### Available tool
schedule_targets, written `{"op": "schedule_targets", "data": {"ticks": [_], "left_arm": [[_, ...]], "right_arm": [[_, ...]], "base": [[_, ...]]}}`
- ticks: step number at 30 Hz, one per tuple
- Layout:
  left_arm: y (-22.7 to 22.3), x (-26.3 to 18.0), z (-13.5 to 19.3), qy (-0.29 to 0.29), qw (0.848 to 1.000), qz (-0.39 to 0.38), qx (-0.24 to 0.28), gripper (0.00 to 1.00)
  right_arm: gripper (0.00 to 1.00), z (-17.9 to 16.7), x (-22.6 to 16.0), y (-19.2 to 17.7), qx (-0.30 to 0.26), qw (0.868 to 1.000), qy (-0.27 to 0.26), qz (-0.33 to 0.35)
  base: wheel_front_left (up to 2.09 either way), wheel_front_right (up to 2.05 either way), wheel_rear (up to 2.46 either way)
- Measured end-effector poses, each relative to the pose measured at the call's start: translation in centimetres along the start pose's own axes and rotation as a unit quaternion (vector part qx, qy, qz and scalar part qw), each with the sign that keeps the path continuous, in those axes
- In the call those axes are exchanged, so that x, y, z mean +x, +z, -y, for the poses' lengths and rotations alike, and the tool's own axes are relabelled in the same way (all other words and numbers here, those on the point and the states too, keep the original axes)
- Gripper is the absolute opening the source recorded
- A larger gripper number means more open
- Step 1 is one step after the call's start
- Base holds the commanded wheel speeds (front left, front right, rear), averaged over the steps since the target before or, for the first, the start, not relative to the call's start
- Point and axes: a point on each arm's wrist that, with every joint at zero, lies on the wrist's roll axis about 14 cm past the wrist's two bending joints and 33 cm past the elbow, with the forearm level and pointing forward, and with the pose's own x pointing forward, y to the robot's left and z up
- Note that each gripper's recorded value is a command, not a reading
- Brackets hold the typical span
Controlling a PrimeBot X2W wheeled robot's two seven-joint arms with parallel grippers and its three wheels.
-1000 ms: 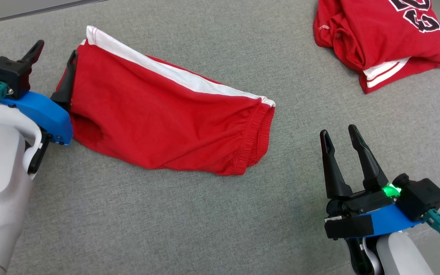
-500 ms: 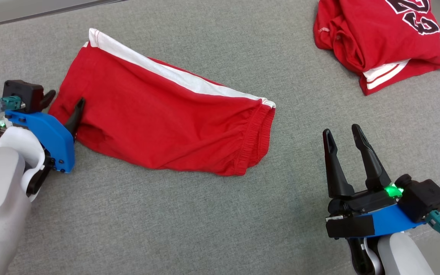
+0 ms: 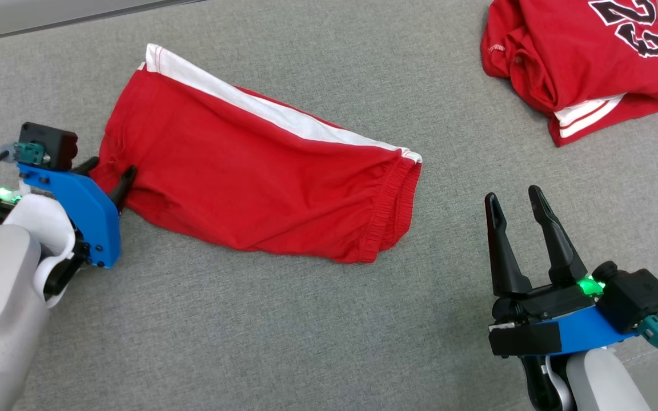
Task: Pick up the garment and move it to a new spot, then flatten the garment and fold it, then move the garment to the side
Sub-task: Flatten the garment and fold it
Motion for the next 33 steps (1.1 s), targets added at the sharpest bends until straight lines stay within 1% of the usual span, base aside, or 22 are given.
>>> {"op": "schedule_targets", "data": {"ticks": [9, 16, 27, 31, 33], "left_arm": [[0.5, -2.0, 0.3, 0.011, 0.999, 0.045, -0.014, 0.00], [-0.4, -5.4, -0.6, 0.047, 0.993, 0.095, -0.054, 0.00], [-6.6, -12.1, 0.1, 0.104, 0.977, 0.118, -0.145, 0.00], [-8.4, -13.6, 0.7, 0.114, 0.974, 0.111, -0.161, 0.00], [-8.5, -13.9, 0.9, 0.116, 0.971, 0.119, -0.172, 0.00]], "right_arm": [[1.00, -1.3, 0.2, 0.2, 0.008, 1.000, 0.020, 0.004], [1.00, -2.5, 0.5, 0.1, 0.018, 0.999, 0.038, 0.005], [1.00, -4.6, -0.7, 0.0, 0.032, 0.998, 0.061, 0.000], [1.00, -5.3, -0.7, 0.0, 0.034, 0.997, 0.071, 0.000], [1.00, -5.5, -0.7, 0.0, 0.035, 0.997, 0.074, -0.001]], "base": [[0.00, 0.00, 0.00], [0.00, 0.00, 0.00], [0.00, 0.00, 0.00], [0.00, 0.00, 0.00], [0.00, 0.00, 0.00]]}}
